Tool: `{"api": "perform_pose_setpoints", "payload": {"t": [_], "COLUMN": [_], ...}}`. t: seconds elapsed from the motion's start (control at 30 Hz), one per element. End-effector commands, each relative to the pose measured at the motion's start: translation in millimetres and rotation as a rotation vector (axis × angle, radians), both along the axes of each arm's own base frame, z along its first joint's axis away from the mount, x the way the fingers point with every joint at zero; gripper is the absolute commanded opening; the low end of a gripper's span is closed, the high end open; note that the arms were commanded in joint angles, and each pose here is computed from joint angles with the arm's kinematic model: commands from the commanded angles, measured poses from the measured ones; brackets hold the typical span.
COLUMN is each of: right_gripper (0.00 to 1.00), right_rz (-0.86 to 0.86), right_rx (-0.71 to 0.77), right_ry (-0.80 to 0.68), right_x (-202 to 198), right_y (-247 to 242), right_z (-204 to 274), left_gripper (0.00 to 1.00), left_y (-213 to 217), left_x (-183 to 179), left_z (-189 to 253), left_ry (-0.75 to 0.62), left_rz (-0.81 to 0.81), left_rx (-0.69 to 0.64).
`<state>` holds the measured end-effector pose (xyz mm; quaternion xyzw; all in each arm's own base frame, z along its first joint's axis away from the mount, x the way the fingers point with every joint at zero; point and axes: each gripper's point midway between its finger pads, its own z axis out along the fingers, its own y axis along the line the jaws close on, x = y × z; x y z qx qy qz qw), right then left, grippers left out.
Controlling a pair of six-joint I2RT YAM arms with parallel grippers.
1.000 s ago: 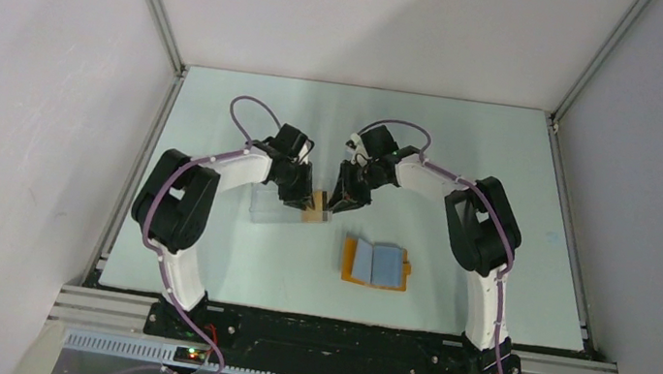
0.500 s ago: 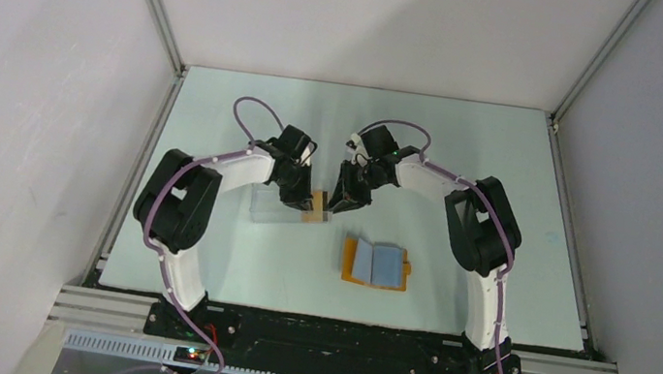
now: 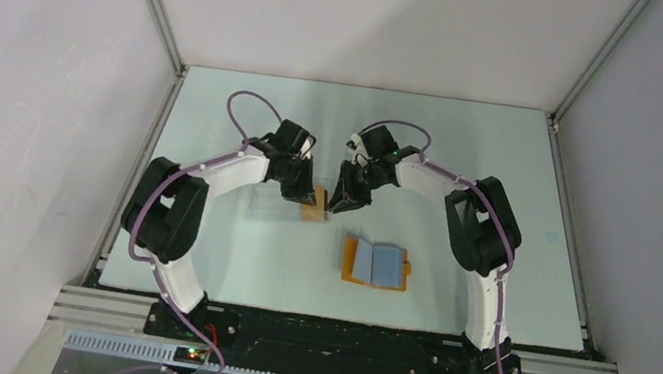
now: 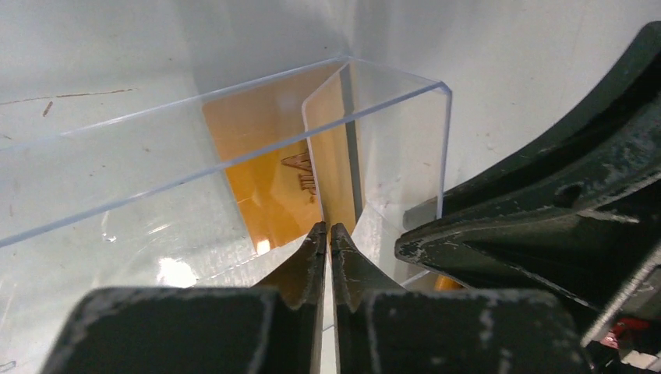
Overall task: Put the credit cards into the card holder
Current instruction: Pick up the credit card from the storage box.
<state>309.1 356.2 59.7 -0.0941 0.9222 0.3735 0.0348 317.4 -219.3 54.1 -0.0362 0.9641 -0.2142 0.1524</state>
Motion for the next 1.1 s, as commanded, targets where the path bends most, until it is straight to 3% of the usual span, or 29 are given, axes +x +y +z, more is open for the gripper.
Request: {"api": "perform_pose_setpoints", "payload": {"t": [0.0, 0.43, 1.07], "right_gripper": [0.11, 0.12, 0.12], "right_rz": [0.014, 0.019, 0.025], "right_rx": [-0.016, -0.014, -0.014], "right_ry": [0.012, 0.014, 0.023], "right_x": [-6.9, -7.9, -9.7], "right_y": [3.4, 3.3, 3.3], "right_z": [-6.3, -6.5, -8.9], "left_gripper": [0.09, 0.24, 0.29], "left_y": [-17.4, -11.6, 5.1], "left_x": [12.3, 12.5, 13.4], "left_z": [33.6, 17.6, 0.4], "left_ry": [-0.088, -0.074, -0.083], "left_rz": [-0.013, -0.020, -0.108], "left_rx": [-0.080, -0.020, 0.293]}}
